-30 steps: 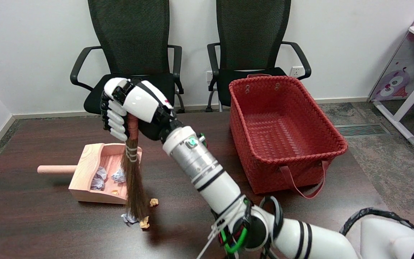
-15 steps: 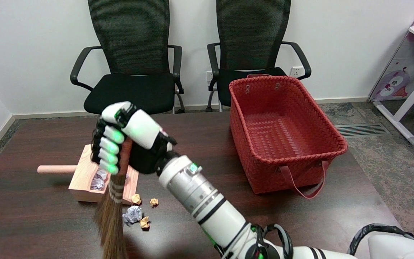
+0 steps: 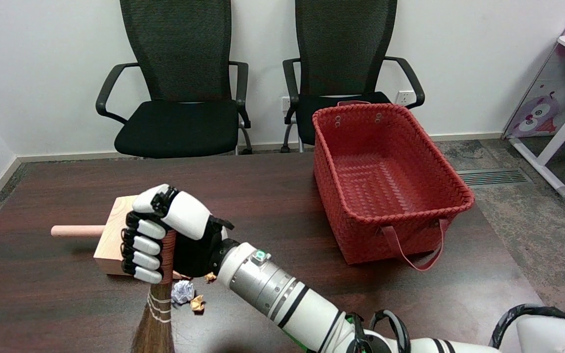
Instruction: Sweep the paper ball into the dustpan.
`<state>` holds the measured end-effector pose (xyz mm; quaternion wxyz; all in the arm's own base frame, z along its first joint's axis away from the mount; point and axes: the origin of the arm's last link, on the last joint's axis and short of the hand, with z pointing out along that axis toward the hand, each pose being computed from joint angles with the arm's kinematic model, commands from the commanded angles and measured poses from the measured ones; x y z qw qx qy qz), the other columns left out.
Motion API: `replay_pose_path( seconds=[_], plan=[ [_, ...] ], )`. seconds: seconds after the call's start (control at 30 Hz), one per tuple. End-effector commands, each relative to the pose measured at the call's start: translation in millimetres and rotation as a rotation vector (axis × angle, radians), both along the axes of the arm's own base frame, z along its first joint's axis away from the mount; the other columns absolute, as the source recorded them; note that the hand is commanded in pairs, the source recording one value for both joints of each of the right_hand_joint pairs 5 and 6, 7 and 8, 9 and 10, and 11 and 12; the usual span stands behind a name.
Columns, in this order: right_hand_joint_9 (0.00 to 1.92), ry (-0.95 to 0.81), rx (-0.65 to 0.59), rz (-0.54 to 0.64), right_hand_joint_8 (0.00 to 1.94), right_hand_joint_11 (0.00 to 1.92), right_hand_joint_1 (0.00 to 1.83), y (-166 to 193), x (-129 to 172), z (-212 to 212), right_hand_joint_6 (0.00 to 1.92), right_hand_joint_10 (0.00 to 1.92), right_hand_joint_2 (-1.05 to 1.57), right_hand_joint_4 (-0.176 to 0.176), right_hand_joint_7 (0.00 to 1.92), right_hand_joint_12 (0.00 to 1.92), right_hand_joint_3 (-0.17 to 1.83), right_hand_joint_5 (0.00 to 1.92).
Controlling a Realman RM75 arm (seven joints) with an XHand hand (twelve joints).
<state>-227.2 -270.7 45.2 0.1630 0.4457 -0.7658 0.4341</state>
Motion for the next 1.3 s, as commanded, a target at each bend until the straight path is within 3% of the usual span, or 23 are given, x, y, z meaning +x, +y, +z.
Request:
replay_pose_path(
  seconds=[0.03, 0.53, 1.3],
  plan=[
    [1.92, 0.158, 0.063, 0.014, 1.92, 1.92, 0.81, -19.3, -26.1, 12.1, 1.92, 1.92, 1.26, 0.024, 1.92, 1.92, 1.79, 1.92],
    [1.92, 0.147, 0.085, 0.064, 1.92, 1.92, 0.82, -25.4, -20.3, 8.0, 1.92, 1.92, 1.21, 0.022, 1.92, 1.92, 1.78, 1.92],
    [1.92, 0.198, 0.043, 0.071, 1.92, 1.92, 0.83, -57.3, -26.2, 22.4, 1.92, 1.92, 1.33, 0.019, 1.92, 1.92, 1.55, 1.92]
  ],
)
